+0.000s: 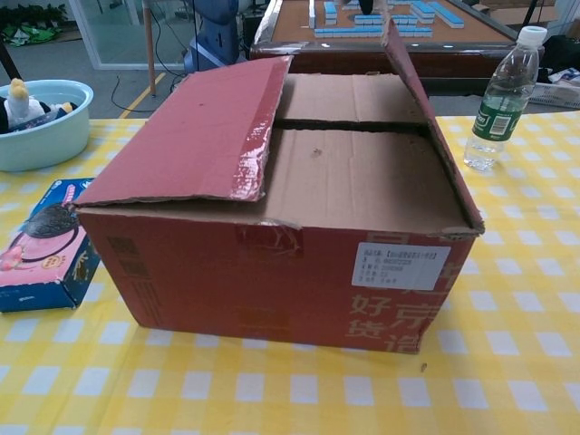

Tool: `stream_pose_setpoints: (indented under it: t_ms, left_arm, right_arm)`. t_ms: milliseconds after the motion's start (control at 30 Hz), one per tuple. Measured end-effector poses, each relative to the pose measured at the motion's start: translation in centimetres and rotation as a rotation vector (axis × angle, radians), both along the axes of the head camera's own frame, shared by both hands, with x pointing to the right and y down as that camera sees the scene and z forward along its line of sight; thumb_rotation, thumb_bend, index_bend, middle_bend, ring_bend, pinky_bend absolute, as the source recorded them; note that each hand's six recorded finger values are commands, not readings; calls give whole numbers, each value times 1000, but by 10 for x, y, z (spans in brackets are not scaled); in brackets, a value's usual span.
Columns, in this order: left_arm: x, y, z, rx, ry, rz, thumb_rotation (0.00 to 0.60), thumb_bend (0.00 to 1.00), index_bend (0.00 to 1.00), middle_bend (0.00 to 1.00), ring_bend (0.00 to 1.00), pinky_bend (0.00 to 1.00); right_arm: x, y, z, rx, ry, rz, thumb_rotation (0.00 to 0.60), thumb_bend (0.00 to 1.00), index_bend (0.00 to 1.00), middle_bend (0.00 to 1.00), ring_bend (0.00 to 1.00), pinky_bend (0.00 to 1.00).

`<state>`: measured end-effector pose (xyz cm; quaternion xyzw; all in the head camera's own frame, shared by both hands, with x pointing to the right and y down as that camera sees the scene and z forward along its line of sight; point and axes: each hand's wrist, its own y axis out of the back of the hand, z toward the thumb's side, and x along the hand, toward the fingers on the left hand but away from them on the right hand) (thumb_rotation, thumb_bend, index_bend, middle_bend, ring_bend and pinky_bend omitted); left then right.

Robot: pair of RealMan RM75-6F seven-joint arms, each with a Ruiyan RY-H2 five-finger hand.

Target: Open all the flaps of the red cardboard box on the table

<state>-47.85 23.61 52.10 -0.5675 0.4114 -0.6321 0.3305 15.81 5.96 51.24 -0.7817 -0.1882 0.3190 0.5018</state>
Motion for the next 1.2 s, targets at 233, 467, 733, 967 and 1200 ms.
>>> stream_pose_setpoints:
  t_ms: [233, 467, 733, 967, 1200]
  left_arm:
    - [0, -1, 1, -4, -1, 2, 600, 397, 59, 0, 0, 0]
    - [-1, -2, 1, -5, -3, 4, 600, 397, 59, 0, 0, 0]
    - [1, -6, 1, -5, -3, 14, 600, 396, 59, 0, 0, 0]
    - [8, -15, 2, -15, -8, 68, 600, 396, 59, 0, 0, 0]
    - [25, -38, -2, -15, 48, 152, 600, 397, 60, 0, 0, 0]
  right_arm:
    - [24, -5, -14, 26, 21, 62, 600, 1000, 367, 426, 97, 104]
    - [55, -6, -22, 45, 56, 133, 600, 1000, 367, 426, 97, 104]
    - [100, -1, -25, 25, 101, 248, 600, 1000, 367, 426, 97, 104]
    - [146, 9, -27, -5, 155, 357, 600, 1000, 367, 426, 97, 104]
    - [174, 21, -27, -26, 180, 418, 600, 996, 367, 377, 97, 104]
